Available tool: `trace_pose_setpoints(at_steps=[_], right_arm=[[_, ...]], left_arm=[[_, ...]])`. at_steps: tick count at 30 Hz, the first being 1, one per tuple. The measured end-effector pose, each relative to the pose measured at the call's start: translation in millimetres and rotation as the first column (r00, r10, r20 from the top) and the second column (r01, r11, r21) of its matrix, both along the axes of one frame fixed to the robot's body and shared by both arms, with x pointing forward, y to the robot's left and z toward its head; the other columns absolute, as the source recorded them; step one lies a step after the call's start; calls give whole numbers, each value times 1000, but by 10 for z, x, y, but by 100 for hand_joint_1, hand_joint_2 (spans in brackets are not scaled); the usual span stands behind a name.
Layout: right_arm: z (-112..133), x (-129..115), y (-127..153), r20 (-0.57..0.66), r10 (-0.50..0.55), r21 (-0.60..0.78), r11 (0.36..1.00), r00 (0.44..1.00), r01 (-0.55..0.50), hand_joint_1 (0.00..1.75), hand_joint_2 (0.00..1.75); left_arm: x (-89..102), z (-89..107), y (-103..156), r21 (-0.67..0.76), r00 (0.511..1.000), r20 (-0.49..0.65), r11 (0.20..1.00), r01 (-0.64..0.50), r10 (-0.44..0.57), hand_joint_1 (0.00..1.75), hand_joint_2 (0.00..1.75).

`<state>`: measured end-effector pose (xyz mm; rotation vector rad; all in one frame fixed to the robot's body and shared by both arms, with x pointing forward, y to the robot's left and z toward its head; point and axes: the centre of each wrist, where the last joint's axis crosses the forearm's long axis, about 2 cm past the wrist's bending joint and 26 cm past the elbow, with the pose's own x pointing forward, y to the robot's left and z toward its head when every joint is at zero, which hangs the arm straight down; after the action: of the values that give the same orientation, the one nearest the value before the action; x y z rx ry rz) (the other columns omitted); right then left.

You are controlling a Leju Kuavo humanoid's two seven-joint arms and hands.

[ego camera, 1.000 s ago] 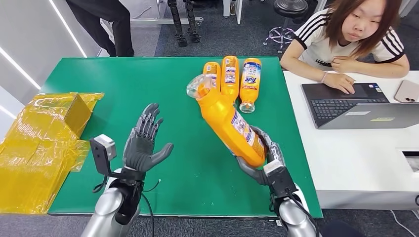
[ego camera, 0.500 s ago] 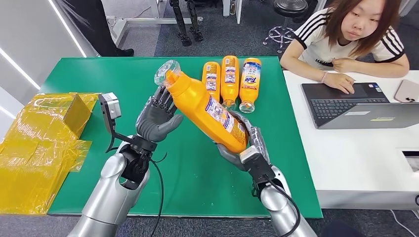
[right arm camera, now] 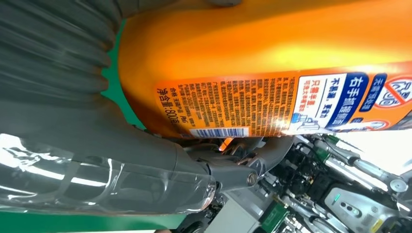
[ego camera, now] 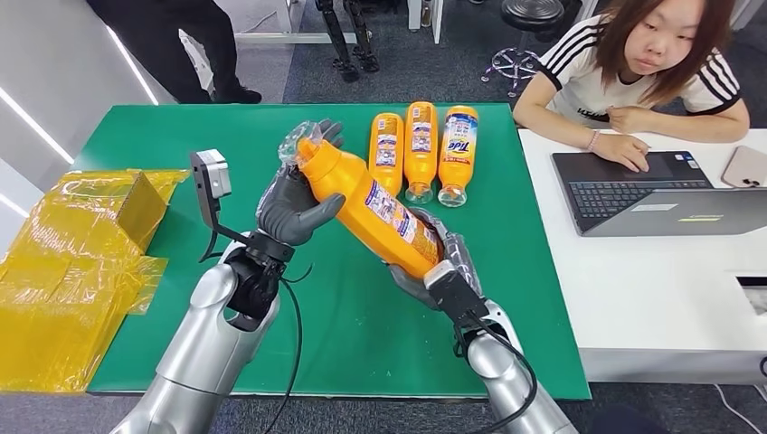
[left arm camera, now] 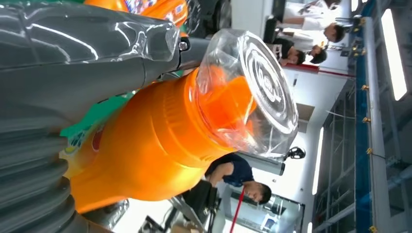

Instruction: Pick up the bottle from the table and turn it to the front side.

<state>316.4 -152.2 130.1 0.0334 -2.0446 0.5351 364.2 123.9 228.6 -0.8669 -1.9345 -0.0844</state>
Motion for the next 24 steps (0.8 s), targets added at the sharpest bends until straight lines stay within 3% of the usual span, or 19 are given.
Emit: trace_pose_setpoints(at_steps=[10, 12, 14, 16, 18, 21, 24], right_arm=[[-62, 8, -27, 18, -57, -45, 997, 998, 58, 175, 175], [-61, 8, -23, 25, -63, -49, 997, 998, 64, 175, 175], [-63, 7, -19, 25, -66, -52, 996, 998, 67, 175, 175], [-71, 2, -23, 26, -73, -57, 996, 997, 75, 175, 175], [-76, -10, -31, 29, -83, -60, 995, 996, 84, 175, 175], [-72, -36, -40, 32, -91, -58, 994, 995, 93, 175, 175], [-53, -57, -38, 30, -99, -52, 994, 995, 101, 175, 175]], left_arm=[[-104, 45, -334, -21, 993, -27, 994, 111, -112, 0, 175], [-124, 48, -392, -21, 992, -30, 992, 123, -124, 8, 175], [-138, 52, -444, -16, 991, -30, 991, 133, -134, 49, 175], [-148, 57, -491, -1, 991, -19, 991, 134, -134, 116, 175], [-154, 65, -534, 21, 993, 0, 992, 121, -121, 159, 175], [-148, 90, -584, 56, 996, 34, 995, 85, -87, 175, 175], [-141, 112, -618, 93, 996, 78, 995, 40, -47, 175, 175]])
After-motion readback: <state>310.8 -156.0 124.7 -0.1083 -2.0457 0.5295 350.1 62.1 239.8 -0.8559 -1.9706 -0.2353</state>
